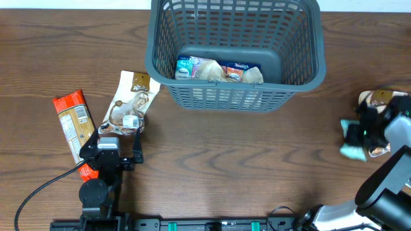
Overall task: Pack container
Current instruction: 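Carry the teal wipes packet into the grey basket and release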
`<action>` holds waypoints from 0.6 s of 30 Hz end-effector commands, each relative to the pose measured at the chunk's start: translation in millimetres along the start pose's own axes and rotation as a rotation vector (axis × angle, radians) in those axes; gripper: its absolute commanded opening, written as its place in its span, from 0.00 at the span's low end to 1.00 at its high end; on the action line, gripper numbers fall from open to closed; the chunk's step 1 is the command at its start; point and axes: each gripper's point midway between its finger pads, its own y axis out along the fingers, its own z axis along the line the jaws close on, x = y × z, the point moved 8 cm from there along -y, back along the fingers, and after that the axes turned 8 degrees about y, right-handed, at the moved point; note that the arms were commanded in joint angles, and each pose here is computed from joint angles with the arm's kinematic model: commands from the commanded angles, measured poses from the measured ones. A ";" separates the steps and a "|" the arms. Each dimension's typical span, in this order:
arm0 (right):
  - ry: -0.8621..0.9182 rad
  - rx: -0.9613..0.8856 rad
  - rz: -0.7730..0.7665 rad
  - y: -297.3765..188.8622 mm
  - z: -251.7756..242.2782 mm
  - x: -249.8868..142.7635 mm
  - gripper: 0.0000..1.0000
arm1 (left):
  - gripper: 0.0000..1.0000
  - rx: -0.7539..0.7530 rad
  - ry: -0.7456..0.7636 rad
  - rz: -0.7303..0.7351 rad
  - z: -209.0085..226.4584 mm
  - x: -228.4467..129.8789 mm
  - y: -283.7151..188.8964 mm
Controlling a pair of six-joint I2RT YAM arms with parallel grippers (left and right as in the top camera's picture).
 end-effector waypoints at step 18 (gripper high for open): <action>-0.729 0.312 -0.756 -309.0 190.4 103.1 0.01 | 0.99 -0.003 -0.004 0.053 -1.9 -12.2 1.0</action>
